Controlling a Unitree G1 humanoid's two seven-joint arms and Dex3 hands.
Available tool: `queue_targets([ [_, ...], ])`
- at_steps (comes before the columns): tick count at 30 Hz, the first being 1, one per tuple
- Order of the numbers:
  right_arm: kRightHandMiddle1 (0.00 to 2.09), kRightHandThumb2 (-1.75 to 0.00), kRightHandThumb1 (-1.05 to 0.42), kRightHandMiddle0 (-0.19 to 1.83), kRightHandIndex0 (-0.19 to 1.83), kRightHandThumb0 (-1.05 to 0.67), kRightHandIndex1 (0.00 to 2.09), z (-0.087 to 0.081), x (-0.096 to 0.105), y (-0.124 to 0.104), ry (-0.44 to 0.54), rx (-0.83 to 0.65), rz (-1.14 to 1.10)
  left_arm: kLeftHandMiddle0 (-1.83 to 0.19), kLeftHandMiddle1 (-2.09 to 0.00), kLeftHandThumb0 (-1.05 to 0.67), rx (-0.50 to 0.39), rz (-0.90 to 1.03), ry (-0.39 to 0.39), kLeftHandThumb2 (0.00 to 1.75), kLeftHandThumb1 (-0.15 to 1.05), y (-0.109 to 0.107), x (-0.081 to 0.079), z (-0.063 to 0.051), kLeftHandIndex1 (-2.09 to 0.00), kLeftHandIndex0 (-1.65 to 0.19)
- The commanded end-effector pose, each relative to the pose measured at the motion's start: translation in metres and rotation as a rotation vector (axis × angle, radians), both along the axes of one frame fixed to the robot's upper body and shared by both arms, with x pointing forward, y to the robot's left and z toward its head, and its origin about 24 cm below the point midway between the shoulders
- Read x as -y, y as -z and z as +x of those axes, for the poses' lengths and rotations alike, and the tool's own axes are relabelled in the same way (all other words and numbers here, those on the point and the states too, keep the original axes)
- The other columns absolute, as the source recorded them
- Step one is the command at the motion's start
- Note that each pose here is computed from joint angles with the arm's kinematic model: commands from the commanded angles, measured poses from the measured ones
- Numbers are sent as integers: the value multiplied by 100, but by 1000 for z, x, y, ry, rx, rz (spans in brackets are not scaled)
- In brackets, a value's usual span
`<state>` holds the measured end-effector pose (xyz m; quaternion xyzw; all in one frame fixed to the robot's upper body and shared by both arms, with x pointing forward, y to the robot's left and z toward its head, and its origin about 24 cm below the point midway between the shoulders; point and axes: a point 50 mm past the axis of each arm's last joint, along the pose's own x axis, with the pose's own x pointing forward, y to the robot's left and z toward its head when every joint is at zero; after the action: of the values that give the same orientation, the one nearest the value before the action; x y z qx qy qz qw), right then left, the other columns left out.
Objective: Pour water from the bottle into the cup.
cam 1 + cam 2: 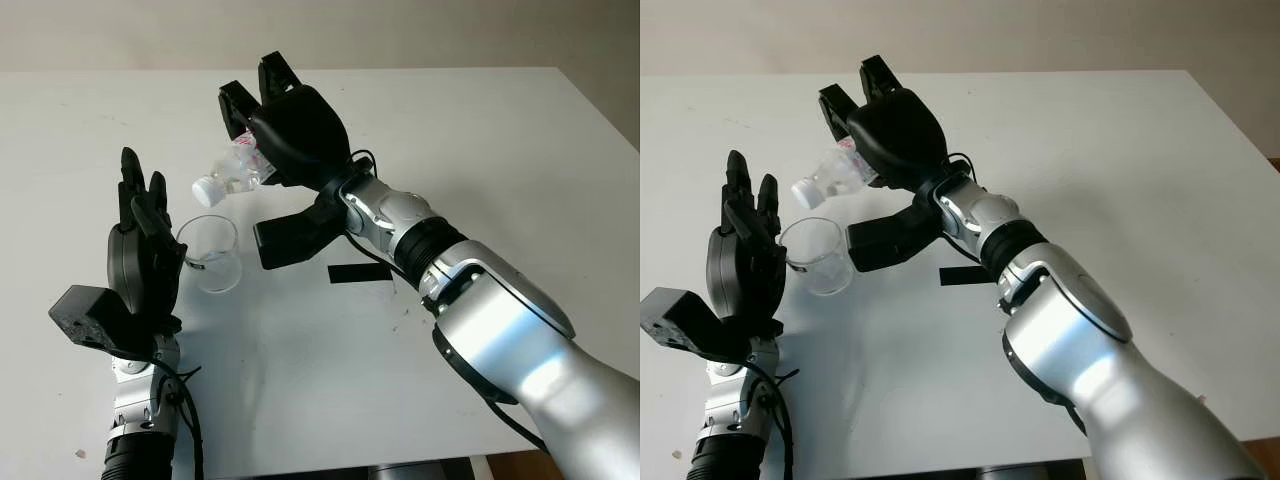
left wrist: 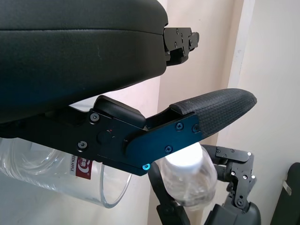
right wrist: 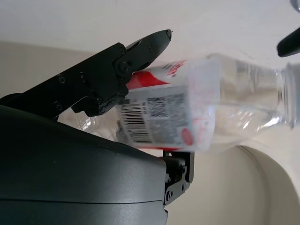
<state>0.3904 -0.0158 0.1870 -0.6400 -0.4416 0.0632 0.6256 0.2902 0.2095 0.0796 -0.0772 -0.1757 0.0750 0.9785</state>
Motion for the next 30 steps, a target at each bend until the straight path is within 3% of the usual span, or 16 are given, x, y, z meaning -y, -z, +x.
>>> queue_targets([
  [1,143,-5,-96,34,88,-36,209,0,-2,-13,-15,63,-13,19,-34,-93,-33,-15,4,86,105,11,3,-2,0,9],
  [5,150,-5,-95,33,92,-36,209,-2,-3,-13,-35,99,-16,19,-36,-94,-36,-17,1,86,105,10,4,-2,0,7],
  [7,174,-5,-94,30,96,-35,209,-3,-3,-13,-42,123,-22,19,-36,-94,-38,-16,2,85,105,11,3,-2,0,8],
  [11,200,-6,-96,31,103,-33,209,-4,-4,-12,-55,155,-45,19,-36,-93,-33,-15,5,86,105,11,3,-3,0,8],
  [14,208,-6,-96,33,105,-33,209,-4,-5,-12,-60,169,-58,19,-36,-93,-34,-14,4,86,105,11,3,-3,0,7],
  [20,209,-6,-97,40,106,-32,209,-4,-5,-11,-59,180,-68,19,-35,-94,-38,-7,5,85,105,11,3,-3,0,8],
  [26,179,-5,-94,27,100,-35,209,-2,-2,-10,-32,155,-59,19,-36,-95,-41,-18,1,84,105,11,3,-2,0,7],
  [30,165,-5,-92,32,99,-35,209,-1,0,-10,-23,150,-66,19,-34,-94,-39,-11,4,84,105,11,3,-2,0,9],
])
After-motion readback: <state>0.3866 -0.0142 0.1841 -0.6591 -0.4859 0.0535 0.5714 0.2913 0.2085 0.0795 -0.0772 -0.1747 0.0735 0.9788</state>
